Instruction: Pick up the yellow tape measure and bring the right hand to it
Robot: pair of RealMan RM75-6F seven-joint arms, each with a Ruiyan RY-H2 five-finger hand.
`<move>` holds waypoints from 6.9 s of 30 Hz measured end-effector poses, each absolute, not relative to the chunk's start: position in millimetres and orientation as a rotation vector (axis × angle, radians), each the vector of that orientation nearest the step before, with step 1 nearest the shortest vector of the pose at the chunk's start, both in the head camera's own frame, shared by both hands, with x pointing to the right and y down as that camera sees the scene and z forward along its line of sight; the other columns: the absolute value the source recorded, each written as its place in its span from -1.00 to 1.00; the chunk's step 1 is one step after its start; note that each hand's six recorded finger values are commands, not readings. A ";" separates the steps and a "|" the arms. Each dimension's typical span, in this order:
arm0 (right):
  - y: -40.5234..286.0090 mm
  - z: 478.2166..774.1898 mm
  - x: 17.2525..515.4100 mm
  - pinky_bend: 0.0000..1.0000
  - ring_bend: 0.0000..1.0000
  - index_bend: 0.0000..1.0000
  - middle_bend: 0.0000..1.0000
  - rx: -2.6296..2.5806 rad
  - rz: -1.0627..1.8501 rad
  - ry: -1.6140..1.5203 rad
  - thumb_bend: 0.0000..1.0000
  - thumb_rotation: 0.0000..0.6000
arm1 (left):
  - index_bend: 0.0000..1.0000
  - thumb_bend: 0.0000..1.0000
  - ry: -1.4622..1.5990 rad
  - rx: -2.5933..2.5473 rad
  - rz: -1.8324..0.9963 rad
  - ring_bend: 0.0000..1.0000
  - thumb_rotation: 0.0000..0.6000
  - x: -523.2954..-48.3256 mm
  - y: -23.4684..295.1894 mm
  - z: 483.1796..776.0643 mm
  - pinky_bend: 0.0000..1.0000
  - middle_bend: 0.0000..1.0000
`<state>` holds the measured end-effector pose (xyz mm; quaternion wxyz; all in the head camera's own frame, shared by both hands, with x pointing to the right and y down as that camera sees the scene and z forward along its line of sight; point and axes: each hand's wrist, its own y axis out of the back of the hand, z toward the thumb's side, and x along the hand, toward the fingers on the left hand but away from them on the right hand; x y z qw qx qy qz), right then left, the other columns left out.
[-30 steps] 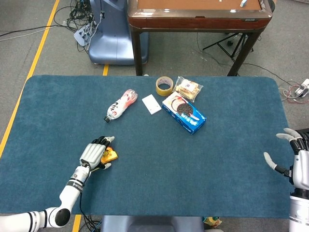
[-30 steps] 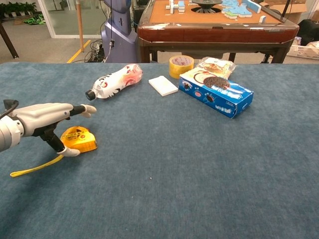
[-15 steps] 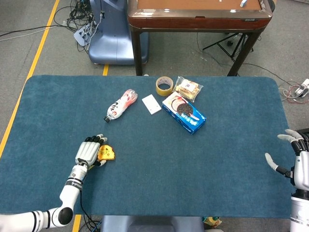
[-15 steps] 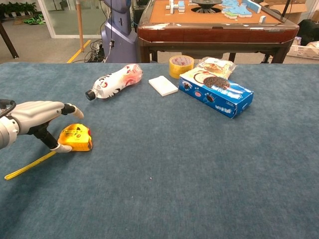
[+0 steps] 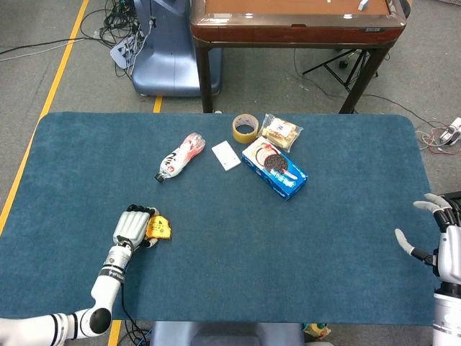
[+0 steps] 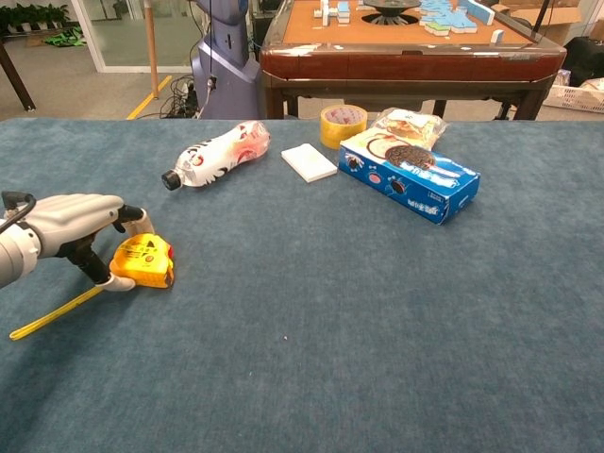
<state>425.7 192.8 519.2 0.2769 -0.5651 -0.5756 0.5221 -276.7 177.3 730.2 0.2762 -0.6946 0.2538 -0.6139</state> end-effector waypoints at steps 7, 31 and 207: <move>191.6 517.9 425.4 -0.87 -0.72 -0.35 -0.56 -1.512 1.402 -1.542 -0.40 1.00 | -0.15 -0.58 0.781 -1.907 -1.621 -0.40 1.00 -276.2 170.6 729.2 -0.63 -0.07; 132.8 541.5 301.2 -0.87 -0.83 -0.61 -0.72 -1.863 1.176 -1.251 -0.40 1.00 | -0.11 -0.58 1.274 -2.302 -1.437 -0.35 1.00 -264.6 110.7 665.1 -0.50 -0.03; 50.2 546.3 140.4 -0.87 -0.03 0.31 0.31 -2.040 0.924 -1.240 0.62 1.00 | -0.18 -0.58 1.300 -2.496 -1.608 -0.34 1.00 -325.2 117.5 658.0 -0.37 -0.01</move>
